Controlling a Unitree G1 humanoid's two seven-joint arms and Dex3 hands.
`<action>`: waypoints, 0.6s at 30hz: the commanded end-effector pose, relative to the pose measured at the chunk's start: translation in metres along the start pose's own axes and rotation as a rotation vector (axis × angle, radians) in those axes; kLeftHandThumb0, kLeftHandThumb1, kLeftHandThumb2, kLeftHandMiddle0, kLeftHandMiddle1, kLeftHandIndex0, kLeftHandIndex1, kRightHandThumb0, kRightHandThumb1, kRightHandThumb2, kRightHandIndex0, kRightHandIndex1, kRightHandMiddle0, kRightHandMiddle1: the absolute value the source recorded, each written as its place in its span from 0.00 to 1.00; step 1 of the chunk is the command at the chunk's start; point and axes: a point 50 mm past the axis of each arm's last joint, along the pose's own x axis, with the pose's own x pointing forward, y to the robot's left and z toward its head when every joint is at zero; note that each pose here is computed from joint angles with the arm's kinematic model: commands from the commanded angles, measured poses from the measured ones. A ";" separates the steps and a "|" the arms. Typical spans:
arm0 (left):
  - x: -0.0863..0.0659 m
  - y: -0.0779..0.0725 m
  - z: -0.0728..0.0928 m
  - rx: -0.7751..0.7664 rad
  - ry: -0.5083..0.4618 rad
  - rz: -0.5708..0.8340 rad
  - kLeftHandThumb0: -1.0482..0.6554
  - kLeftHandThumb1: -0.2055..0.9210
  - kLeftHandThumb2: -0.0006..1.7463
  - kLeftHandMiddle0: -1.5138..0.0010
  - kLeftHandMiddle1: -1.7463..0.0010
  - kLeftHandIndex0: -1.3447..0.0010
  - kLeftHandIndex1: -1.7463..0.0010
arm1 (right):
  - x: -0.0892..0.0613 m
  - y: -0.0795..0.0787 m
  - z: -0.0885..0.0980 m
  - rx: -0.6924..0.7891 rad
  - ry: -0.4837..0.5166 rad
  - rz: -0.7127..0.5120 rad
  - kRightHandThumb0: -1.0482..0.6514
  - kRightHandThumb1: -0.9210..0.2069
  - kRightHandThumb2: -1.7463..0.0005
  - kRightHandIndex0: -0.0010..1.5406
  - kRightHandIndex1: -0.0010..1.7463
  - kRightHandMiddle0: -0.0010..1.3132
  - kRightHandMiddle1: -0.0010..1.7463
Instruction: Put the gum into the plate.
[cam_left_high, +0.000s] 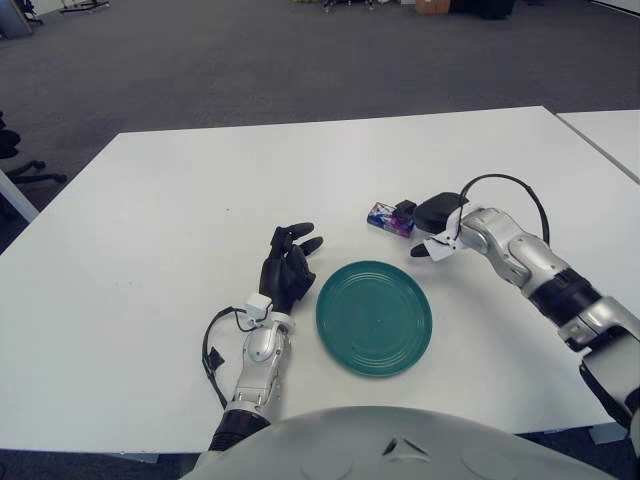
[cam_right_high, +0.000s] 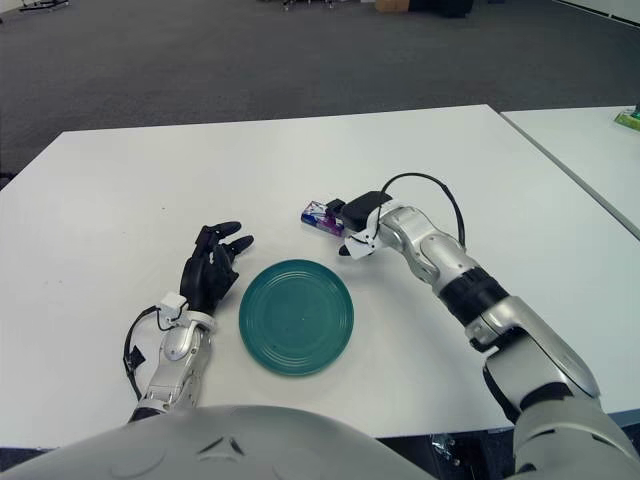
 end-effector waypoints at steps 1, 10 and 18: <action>-0.017 -0.012 -0.029 -0.106 0.131 0.072 0.08 1.00 0.52 0.70 0.54 0.87 0.34 | -0.014 0.004 -0.004 0.002 0.001 0.024 0.09 0.00 0.60 0.28 0.02 0.00 0.31; -0.015 -0.010 -0.030 -0.107 0.134 0.073 0.08 1.00 0.52 0.70 0.54 0.86 0.33 | -0.038 0.009 -0.009 0.006 -0.001 0.051 0.10 0.00 0.57 0.29 0.02 0.00 0.29; -0.014 -0.009 -0.030 -0.101 0.135 0.066 0.08 1.00 0.52 0.70 0.53 0.86 0.34 | -0.053 0.018 -0.011 0.016 0.002 0.082 0.09 0.00 0.56 0.29 0.02 0.00 0.28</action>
